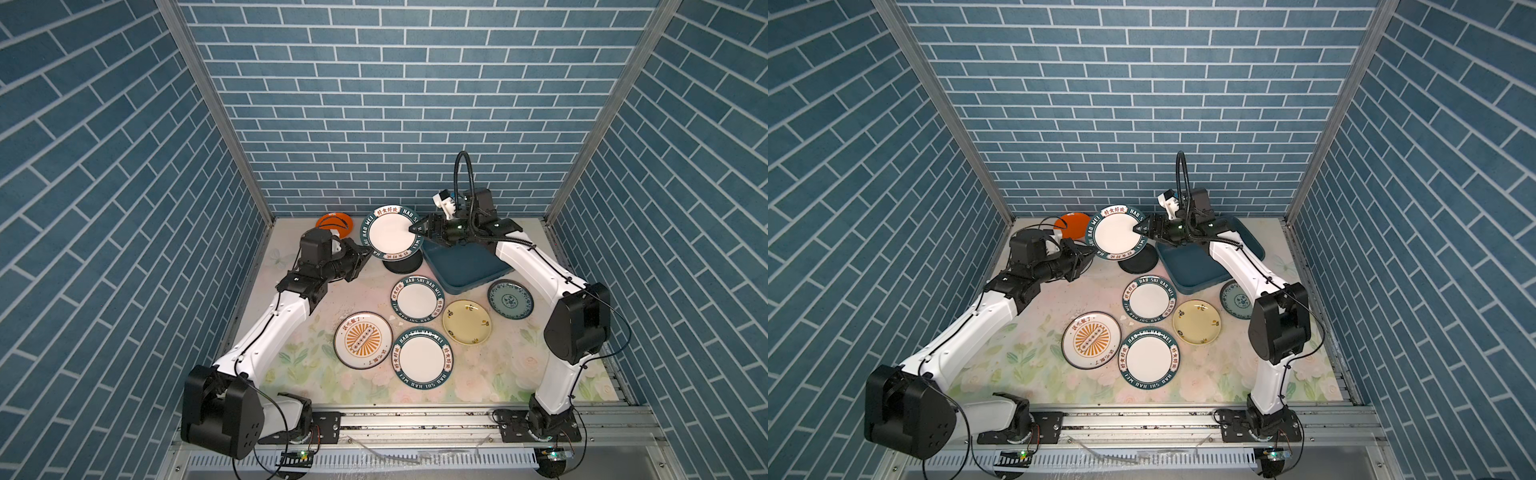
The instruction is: Place the plates into the plastic bin on the countertop
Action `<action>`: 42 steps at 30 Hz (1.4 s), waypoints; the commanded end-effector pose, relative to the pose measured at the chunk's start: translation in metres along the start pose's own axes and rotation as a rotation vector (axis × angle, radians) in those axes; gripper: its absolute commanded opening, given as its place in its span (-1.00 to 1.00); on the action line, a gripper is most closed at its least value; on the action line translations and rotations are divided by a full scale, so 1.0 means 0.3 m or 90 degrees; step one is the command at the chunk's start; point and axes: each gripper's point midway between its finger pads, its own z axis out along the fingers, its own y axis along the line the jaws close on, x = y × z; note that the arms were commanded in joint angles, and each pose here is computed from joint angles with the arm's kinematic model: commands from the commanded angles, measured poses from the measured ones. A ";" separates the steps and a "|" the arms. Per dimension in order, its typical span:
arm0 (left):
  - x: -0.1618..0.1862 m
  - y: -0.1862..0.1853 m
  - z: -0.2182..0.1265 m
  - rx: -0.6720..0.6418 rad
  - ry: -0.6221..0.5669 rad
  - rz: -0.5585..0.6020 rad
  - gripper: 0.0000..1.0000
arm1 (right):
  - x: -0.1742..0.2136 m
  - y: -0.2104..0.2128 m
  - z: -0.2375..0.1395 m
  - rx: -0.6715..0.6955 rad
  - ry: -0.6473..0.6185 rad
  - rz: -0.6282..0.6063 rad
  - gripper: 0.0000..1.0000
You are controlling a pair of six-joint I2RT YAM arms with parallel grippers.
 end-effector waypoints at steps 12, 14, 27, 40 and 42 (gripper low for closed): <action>0.005 -0.114 0.000 0.065 0.010 0.062 -1.00 | 0.007 0.040 -0.035 -0.007 0.005 -0.007 0.26; 0.003 -0.109 0.000 0.060 0.008 0.062 -1.00 | 0.007 0.037 -0.040 -0.002 0.002 -0.007 0.23; -0.008 -0.078 0.007 0.039 -0.004 0.064 -1.00 | 0.000 0.032 -0.066 0.013 -0.012 0.009 -0.37; -0.009 -0.061 0.013 0.029 -0.005 0.063 -1.00 | 0.014 -0.009 -0.070 0.047 -0.010 0.026 -0.89; -0.009 -0.062 0.012 0.030 -0.005 0.064 -0.98 | 0.016 -0.012 -0.071 0.049 -0.009 0.027 -0.96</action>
